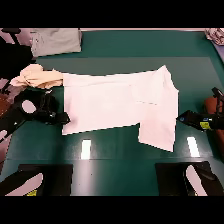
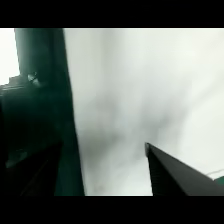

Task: Fold the shirts.

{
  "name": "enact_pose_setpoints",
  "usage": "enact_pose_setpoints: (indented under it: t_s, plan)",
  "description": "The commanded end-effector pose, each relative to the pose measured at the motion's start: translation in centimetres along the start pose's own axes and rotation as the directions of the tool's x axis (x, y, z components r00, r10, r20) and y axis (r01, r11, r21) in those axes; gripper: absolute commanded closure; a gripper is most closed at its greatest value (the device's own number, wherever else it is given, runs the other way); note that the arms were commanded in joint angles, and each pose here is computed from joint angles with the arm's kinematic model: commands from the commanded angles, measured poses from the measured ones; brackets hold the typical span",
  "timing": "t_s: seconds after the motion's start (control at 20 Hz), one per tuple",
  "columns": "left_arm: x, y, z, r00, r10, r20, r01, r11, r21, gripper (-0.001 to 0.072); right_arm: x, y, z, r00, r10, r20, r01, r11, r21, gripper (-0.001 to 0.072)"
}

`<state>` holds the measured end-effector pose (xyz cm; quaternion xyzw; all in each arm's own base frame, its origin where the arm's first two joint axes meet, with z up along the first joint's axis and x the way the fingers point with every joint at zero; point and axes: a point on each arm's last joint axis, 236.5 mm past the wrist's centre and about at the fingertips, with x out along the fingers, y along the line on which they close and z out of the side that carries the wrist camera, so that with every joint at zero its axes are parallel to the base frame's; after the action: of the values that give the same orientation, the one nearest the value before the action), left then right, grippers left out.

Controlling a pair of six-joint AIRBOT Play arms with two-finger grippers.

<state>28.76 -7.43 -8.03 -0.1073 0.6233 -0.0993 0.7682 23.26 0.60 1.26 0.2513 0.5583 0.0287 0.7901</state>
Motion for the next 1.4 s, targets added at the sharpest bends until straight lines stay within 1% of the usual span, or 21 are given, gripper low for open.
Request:
enact_pose_setpoints:
  t_s: [0.0,0.05,0.1,0.15,0.25,0.3,0.35,0.4,0.45,0.5,0.6,0.65,0.85,1.0,1.05,1.1,1.15,1.2,1.25,1.3,1.35]
  plan:
    - [1.4,-1.1,-0.2,0.998,-0.063,-0.024,0.063,0.998,-0.003,0.0113,-0.1,-1.3,-1.7,0.996,-0.057,-0.062,0.059,0.998,0.028,0.0026]
    - [1.3,-1.2,-0.1,0.998,-0.065,-0.021,0.064,0.998,-0.004,0.0117,0.3,-1.5,-2.2,0.994,-0.054,-0.099,0.058,0.998,0.037,0.0026]
    - [1.2,-1.3,-0.2,0.997,-0.069,-0.026,0.07,0.998,0.006,0.0227,0.7,-1.7,-2.6,0.989,-0.049,-0.138,0.056,0.997,0.048,0.0026]
    - [1.2,-1.6,-0.4,0.996,-0.081,-0.037,0.082,0.996,0.018,0.03,1.0,-1.8,-3.1,0.984,-0.042,-0.173,0.052,0.997,0.058,0.0025]
    - [1.1,-1.9,-1.6,0.992,-0.092,-0.084,0.095,0.995,0.04,0.0301,1.5,-2.0,-3.3,0.98,-0.038,-0.195,0.053,0.996,0.07,0.0026]
    - [1.0,-2.0,-2.1,0.989,-0.097,-0.108,0.103,0.993,0.053,0.0407,1.8,-2.2,-3.6,0.978,-0.037,-0.205,0.054,0.996,0.076,0.0026]
    - [1.0,-2.1,-2.7,0.986,-0.102,-0.132,0.112,0.992,0.065,0.0466,2.1,-2.3,-4.1,0.974,-0.034,-0.222,0.054,0.995,0.084,0.0026]
    - [0.9,-2.2,-3.0,0.984,-0.104,-0.145,0.114,0.991,0.065,0.0467,2.6,-2.5,-4.8,0.969,-0.031,-0.247,0.056,0.994,0.094,0.0026]
    - [0.8,-2.1,-3.1,0.984,-0.101,-0.146,0.112,0.991,0.069,0.0521,3.1,-2.8,-5.7,0.962,-0.027,-0.273,0.057,0.993,0.105,0.0025]
    - [0.6,-2.2,-3.1,0.983,-0.102,-0.15,0.114,0.991,0.072,0.0603,3.5,-3.0,-6.4,0.958,-0.02,-0.287,0.057,0.991,0.12,0.0026]
    - [0.1,-2.5,-3.1,0.98,-0.107,-0.165,0.121,0.989,0.081,0.0609,4.1,-3.6,-7.1,0.964,-0.008,-0.264,0.054,0.984,0.169,0.0025]
    - [-0.2,-2.6,-3.0,0.979,-0.11,-0.172,0.126,0.988,0.085,0.0678,4.2,-3.7,-7.2,0.971,0.002,-0.24,0.045,0.981,0.19,0.0026]
    - [-1.0,-3.1,-2.1,0.98,-0.116,-0.162,0.133,0.986,0.097,0.0679,5.2,-2.8,-7.3,0.985,0.047,-0.165,-0.008,0.973,0.231,0.0027]
    - [-1.4,-3.4,-1.4,0.982,-0.124,-0.144,0.137,0.987,0.088,0.0679,6.1,-3.0,-8.2,0.975,0.067,-0.214,-0.008,0.964,0.266,0.003]
    - [-1.6,-3.5,-1.2,0.982,-0.124,-0.141,0.136,0.987,0.081,0.0679,6.4,-2.7,-8.5,0.966,0.092,-0.24,-0.019,0.957,0.289,0.0043]
    - [-1.7,-3.5,-1.0,0.983,-0.125,-0.137,0.135,0.988,0.073,0.0679,6.8,-2.0,-8.5,0.959,0.133,-0.251,-0.047,0.946,0.321,0.0103]
    - [-1.8,-3.7,-0.8,0.983,-0.129,-0.132,0.14,0.988,0.071,0.0679,7.2,-1.3,-8.4,0.951,0.172,-0.255,-0.079,0.938,0.338,0.0195]
    - [-2.1,-4.1,-0.3,0.983,-0.141,-0.119,0.15,0.986,0.068,0.0679,7.8,-0.5,-8.2,0.944,0.205,-0.259,-0.11,0.935,0.337,0.0343]
    - [-2.4,-4.5,0.1,0.982,-0.154,-0.109,0.162,0.985,0.065,0.0679,8.3,0.4,-8.1,0.936,0.232,-0.264,-0.142,0.937,0.32,0.046]
    - [-2.7,-5.0,0.3,0.979,-0.172,-0.109,0.18,0.982,0.061,0.068,8.4,1.5,-7.9,0.928,0.256,-0.272,-0.177,0.943,0.282,0.0607]
    - [-3.1,-5.3,0.4,0.976,-0.184,-0.112,0.191,0.98,0.056,0.0679,8.1,2.9,-7.6,0.918,0.272,-0.287,-0.211,0.951,0.226,0.0692]
